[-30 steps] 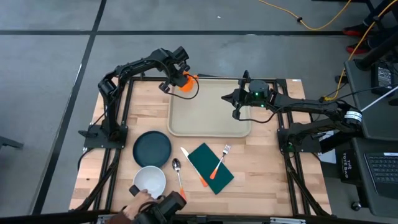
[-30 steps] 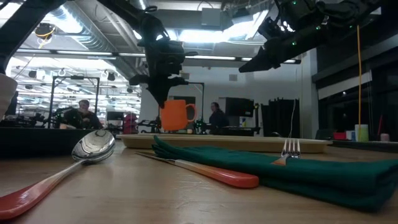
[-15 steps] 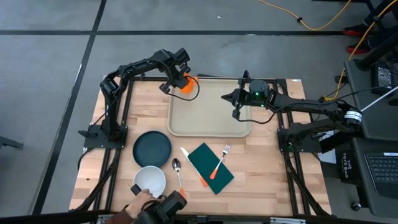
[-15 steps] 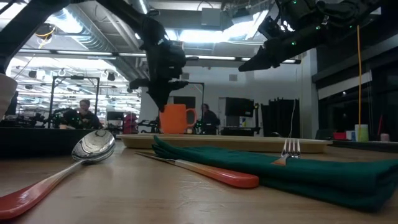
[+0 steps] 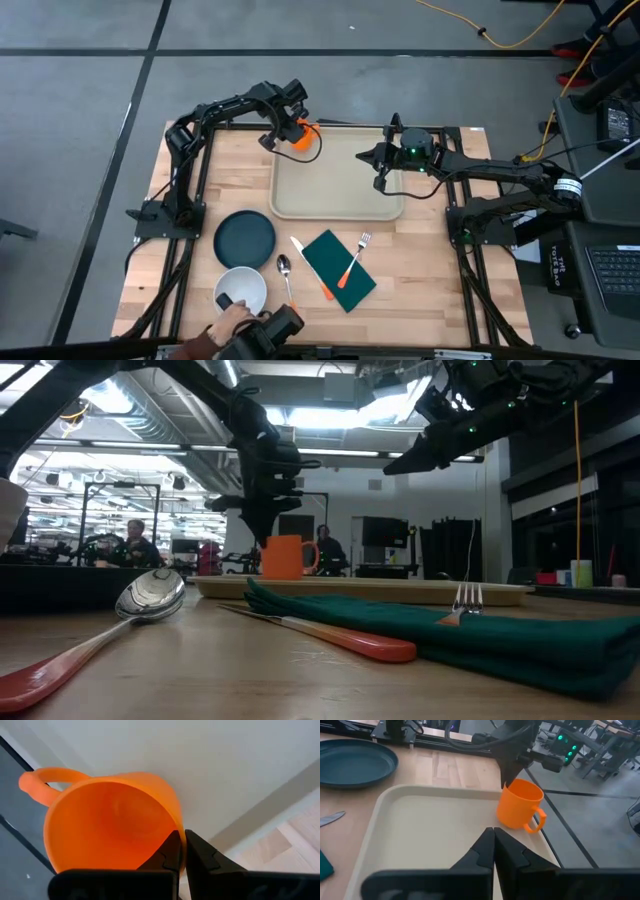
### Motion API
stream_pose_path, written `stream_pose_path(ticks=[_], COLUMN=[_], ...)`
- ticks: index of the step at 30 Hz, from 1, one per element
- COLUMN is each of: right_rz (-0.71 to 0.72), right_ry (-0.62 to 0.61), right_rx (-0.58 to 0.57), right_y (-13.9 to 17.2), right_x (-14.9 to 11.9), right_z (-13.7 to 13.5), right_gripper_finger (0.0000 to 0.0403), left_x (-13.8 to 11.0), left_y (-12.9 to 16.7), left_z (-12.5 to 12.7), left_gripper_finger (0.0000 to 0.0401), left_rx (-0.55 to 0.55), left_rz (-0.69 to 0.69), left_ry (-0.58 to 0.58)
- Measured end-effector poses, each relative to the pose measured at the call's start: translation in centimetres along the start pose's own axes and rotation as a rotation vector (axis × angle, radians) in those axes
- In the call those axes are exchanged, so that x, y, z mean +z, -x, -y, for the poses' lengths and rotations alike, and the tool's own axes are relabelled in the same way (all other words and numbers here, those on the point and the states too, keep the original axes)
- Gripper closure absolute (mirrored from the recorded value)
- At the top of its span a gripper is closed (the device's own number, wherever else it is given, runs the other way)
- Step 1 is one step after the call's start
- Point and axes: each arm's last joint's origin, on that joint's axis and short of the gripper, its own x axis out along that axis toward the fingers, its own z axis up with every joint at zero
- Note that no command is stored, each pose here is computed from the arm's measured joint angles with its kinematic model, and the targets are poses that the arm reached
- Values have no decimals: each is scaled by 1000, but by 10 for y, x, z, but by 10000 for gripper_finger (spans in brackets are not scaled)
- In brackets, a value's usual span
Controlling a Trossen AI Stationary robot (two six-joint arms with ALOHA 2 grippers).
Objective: Set up tray
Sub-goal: Put the orange cup on the gray tray
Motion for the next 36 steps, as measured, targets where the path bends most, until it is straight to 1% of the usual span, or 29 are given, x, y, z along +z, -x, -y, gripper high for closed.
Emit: stream_pose_path(ticks=[18,29,36], right_rz=[0,0,-1], right_ry=[1,1,2], right_rx=[1,1,1], right_y=[0,0,0], right_x=[0,0,0], right_z=[0,0,0], right_gripper_finger=[392,392,392], left_x=[1,2,3], left_y=[0,0,-4], left_z=[3,2,3], left_gripper_finger=[399,394,397], left_rx=[-27,-24,-12], left_rz=[17,17,18], left_ry=[-1,25,-20])
